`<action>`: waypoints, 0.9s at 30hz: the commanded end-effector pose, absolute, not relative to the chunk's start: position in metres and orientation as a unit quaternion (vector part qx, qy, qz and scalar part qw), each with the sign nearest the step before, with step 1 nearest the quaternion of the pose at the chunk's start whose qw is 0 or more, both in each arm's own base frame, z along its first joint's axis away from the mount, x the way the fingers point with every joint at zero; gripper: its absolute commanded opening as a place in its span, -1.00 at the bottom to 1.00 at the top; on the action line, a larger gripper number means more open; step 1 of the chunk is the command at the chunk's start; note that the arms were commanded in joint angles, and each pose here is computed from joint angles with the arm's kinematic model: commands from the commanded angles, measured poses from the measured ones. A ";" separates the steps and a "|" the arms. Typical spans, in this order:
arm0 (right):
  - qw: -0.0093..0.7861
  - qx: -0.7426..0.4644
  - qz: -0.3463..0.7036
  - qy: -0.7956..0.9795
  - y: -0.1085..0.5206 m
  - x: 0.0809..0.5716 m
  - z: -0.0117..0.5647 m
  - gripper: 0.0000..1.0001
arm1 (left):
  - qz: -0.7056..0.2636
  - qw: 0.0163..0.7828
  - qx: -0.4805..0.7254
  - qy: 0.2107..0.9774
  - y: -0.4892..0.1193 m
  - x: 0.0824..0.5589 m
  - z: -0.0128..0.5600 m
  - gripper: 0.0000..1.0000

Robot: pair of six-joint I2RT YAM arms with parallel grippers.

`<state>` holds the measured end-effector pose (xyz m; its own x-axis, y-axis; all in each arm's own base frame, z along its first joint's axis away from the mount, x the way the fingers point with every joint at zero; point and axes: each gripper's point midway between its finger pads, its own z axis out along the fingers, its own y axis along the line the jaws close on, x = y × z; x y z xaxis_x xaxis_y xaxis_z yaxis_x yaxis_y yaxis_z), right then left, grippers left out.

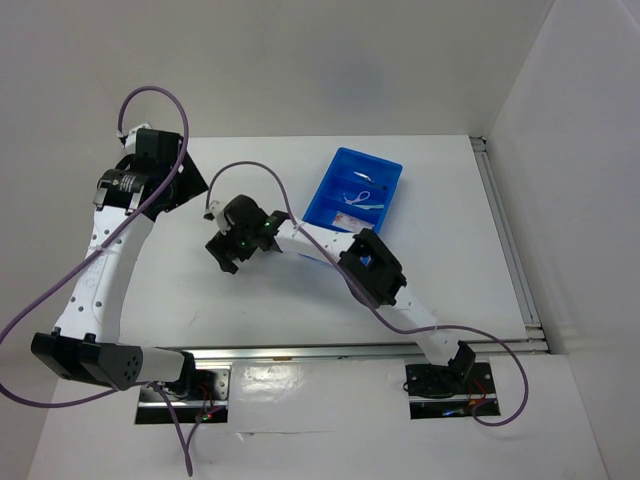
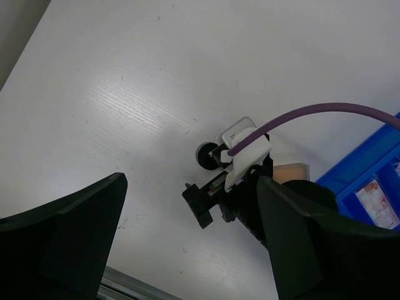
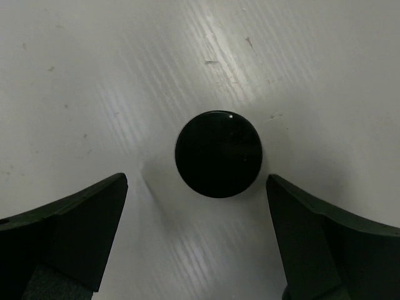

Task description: Organize the makeup

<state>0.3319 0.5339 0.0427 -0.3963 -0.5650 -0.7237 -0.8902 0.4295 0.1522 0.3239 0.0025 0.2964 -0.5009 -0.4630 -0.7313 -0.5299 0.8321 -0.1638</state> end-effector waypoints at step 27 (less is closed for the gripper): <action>0.414 -0.362 0.292 0.783 0.528 0.346 0.128 -0.36 | 0.035 0.429 -0.289 0.855 0.005 0.326 0.311 0.99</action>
